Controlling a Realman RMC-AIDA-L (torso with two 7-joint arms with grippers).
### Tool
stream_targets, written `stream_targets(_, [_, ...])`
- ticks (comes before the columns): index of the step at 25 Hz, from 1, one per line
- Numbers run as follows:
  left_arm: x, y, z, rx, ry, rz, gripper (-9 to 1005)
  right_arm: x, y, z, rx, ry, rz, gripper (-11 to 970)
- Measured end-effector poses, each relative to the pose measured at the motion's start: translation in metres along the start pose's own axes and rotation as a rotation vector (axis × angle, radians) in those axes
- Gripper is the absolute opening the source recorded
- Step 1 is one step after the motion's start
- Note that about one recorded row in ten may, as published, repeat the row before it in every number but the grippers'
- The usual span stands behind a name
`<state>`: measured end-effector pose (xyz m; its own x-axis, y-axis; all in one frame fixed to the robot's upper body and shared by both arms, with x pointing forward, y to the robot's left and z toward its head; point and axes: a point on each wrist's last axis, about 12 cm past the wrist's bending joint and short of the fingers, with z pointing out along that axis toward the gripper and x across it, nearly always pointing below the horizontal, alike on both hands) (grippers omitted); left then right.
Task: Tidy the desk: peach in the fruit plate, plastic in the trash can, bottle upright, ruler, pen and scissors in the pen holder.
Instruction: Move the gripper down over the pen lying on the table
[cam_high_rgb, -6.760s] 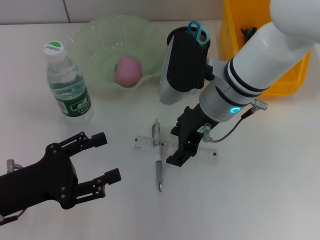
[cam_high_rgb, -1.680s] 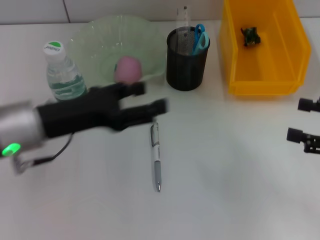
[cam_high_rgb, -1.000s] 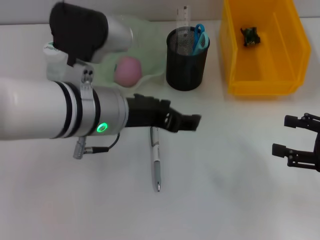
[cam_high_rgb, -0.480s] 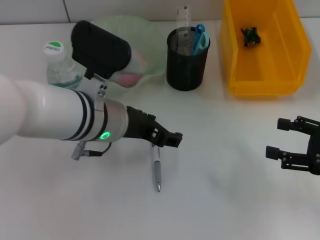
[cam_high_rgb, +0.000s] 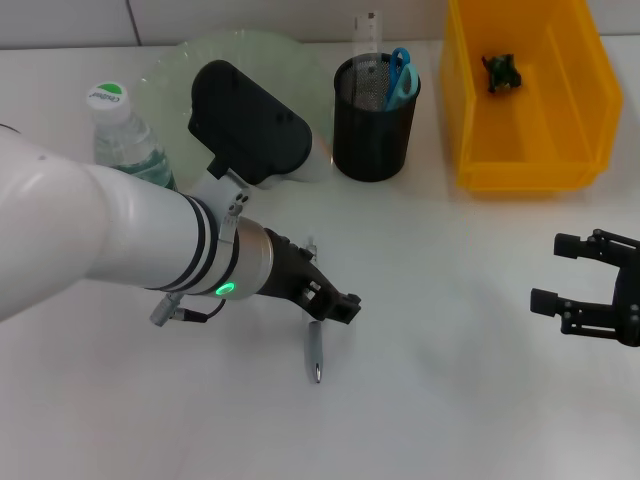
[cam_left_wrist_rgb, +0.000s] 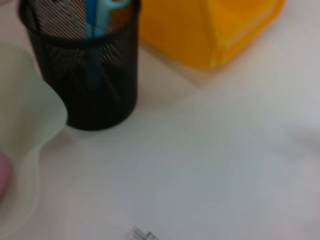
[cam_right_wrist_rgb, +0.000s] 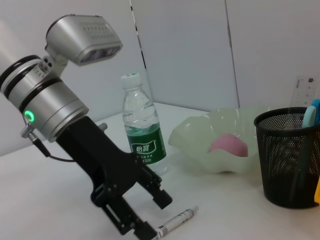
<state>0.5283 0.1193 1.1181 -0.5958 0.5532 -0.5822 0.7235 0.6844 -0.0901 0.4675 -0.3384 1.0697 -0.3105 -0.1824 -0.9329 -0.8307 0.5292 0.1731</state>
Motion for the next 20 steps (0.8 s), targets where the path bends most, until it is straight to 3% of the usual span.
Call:
stream_targets(3, [0.001, -0.007, 0.005, -0.018, 0.064, 0.086, 715, 0.001, 0.000, 0.000, 0.000, 0.000, 0.003, 839])
stream_targets(20, [0.007, 0.003, 0.009, -0.005, 0.134, 0.035, 652, 0.000, -0.001, 0.002, 0.000, -0.001, 0.002, 838])
